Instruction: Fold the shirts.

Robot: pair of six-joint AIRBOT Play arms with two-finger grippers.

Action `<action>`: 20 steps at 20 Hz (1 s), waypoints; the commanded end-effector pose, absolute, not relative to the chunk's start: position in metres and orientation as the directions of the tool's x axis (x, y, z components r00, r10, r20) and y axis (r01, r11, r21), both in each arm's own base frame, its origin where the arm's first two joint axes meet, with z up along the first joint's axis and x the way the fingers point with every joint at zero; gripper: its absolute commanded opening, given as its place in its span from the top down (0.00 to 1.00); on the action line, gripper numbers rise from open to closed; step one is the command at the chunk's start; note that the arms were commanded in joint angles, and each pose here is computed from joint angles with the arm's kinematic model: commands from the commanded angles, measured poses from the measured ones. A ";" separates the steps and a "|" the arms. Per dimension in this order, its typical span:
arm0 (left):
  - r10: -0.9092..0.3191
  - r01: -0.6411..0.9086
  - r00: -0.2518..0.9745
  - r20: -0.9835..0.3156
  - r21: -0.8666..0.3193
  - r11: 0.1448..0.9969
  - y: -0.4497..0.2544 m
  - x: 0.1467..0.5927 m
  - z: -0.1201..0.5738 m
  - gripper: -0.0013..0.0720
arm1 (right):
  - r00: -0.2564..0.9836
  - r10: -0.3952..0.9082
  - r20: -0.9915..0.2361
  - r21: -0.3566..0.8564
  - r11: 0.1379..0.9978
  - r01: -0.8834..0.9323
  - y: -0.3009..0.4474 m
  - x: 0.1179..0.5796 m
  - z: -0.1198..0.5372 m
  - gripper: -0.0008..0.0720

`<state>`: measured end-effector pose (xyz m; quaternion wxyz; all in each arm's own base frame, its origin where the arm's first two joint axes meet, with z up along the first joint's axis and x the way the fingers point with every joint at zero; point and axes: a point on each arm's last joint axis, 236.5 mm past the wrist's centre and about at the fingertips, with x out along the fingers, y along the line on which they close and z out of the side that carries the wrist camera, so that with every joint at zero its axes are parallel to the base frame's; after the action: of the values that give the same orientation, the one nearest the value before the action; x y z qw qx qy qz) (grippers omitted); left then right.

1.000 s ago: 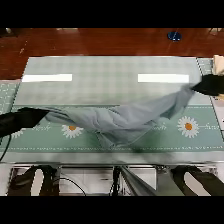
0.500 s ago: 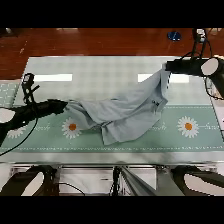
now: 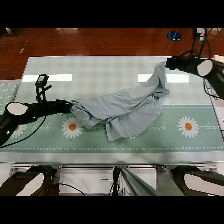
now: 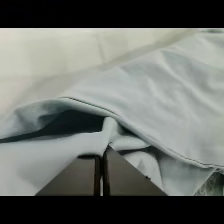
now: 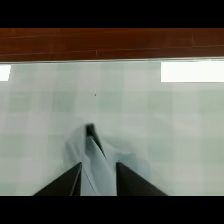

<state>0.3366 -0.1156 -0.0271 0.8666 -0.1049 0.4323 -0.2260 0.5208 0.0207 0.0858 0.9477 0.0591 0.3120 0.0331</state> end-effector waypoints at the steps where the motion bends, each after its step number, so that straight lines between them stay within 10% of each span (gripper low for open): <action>1: -0.501 0.323 0.499 -0.707 -0.385 0.865 -0.123 0.332 -0.028 0.95 | 0.770 0.090 -0.632 0.122 0.992 -0.016 0.001 0.474 0.140 0.50; 5: -0.507 0.333 0.491 -0.709 -0.386 0.861 -0.124 0.330 -0.029 0.95 | 0.415 -0.099 -0.904 -0.010 0.977 0.212 -0.084 0.334 0.104 0.33; 7: -0.510 0.340 0.487 -0.709 -0.384 0.859 -0.125 0.329 -0.029 0.95 | 0.244 0.030 -0.969 0.092 0.965 0.244 -0.075 0.277 0.047 0.28; 11: -0.509 0.340 0.487 -0.709 -0.383 0.859 -0.125 0.329 -0.029 0.95 | 0.271 0.526 -0.806 0.587 0.768 0.256 0.033 0.256 -0.003 0.26; 20: -0.507 0.359 0.490 -0.709 -0.366 0.858 -0.124 0.330 -0.029 0.95 | 0.190 0.595 -0.781 0.625 0.731 0.274 0.117 0.224 -0.072 0.26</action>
<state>0.3292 -0.1242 -0.0291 0.8581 -0.0882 0.4392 -0.2510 0.2262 0.0934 -0.0578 0.6886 0.3349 0.6327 0.1158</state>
